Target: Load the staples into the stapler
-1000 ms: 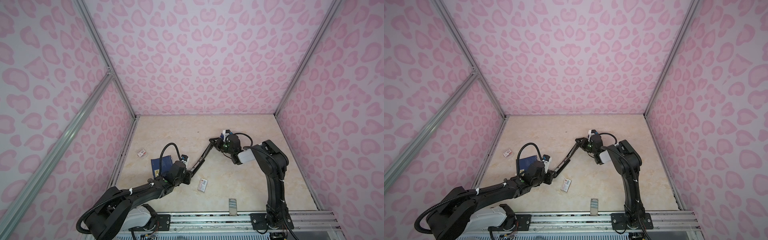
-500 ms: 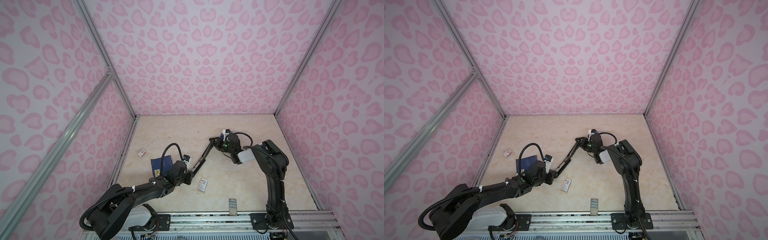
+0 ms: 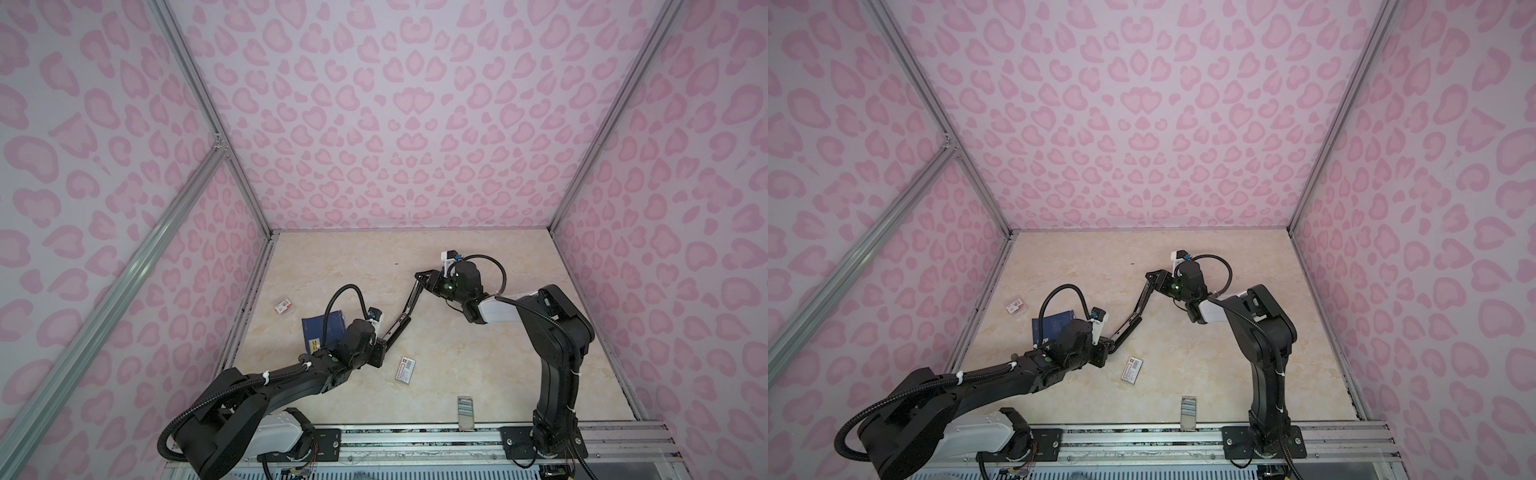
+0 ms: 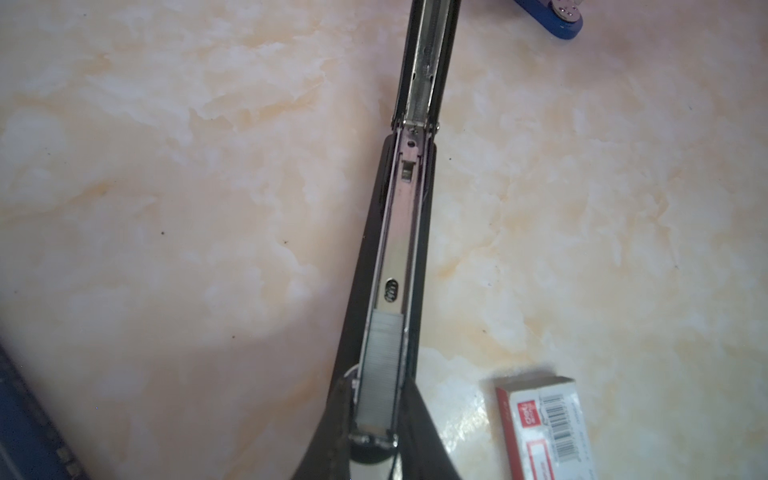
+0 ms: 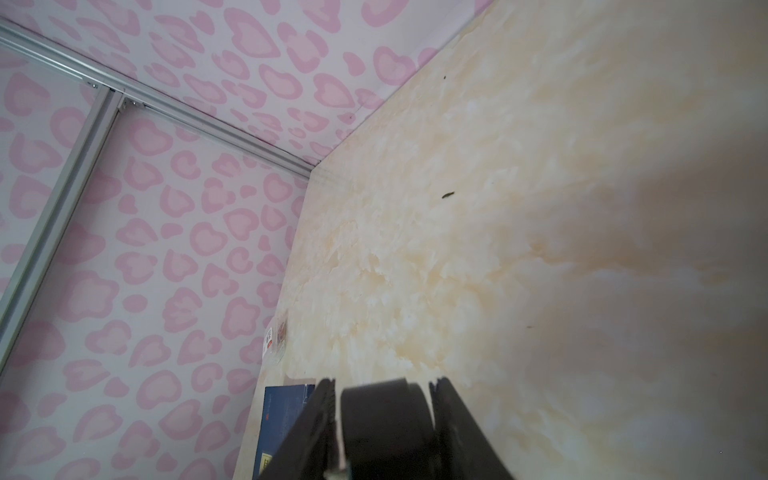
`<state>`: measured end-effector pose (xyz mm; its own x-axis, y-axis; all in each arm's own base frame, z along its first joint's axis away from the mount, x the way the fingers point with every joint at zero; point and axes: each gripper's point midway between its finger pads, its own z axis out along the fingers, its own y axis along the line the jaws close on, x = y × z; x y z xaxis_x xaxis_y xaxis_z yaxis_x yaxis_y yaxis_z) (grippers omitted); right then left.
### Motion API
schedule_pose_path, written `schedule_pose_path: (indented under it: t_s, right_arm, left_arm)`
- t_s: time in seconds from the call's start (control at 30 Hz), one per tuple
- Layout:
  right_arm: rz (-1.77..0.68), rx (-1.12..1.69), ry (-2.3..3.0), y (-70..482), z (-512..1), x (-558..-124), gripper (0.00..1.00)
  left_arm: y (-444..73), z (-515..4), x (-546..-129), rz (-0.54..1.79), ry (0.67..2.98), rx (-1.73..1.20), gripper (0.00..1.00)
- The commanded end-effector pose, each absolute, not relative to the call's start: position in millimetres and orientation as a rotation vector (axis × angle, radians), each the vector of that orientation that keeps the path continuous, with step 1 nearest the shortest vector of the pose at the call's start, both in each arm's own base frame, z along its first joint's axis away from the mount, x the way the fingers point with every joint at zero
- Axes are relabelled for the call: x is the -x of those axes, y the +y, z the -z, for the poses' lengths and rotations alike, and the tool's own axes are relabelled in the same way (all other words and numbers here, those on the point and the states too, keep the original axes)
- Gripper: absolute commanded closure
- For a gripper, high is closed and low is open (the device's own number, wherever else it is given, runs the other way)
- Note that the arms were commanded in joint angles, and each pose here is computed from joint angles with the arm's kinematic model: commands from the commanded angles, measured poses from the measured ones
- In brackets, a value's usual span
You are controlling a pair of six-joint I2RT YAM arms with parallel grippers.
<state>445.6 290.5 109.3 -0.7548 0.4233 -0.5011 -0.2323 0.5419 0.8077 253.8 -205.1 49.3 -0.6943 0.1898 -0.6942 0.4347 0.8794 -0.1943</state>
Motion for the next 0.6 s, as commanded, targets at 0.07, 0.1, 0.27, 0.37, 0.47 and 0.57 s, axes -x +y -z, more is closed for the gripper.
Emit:
schedule_pose_path:
  t_s: [0.07, 0.1, 0.27, 0.37, 0.47, 0.57]
  right_arm:
    - [-1.171, -0.031, 2.125, 298, -113, -432, 0.58]
    - [-1.170, -0.013, 2.128, 300, -114, -430, 0.58]
    - [-1.165, 0.065, 2.134, 312, -121, -420, 0.57]
    - [-1.143, 0.108, 2.132, 317, -126, -414, 0.57]
    - [-1.110, 0.159, 2.133, 320, -130, -408, 0.57]
    - [-1.078, 0.210, 2.133, 324, -134, -402, 0.57]
  left_arm:
    - [-206, -56, -264, 0.425, 2.312, -0.428, 0.90]
    - [-207, -56, -264, 0.425, 2.312, -0.432, 0.90]
    - [-210, -61, -268, 0.431, 2.300, -0.438, 0.90]
    - [-211, -64, -270, 0.434, 2.290, -0.440, 0.90]
    - [-213, -66, -271, 0.438, 2.286, -0.443, 0.90]
    - [-216, -70, -273, 0.445, 2.277, -0.440, 0.91]
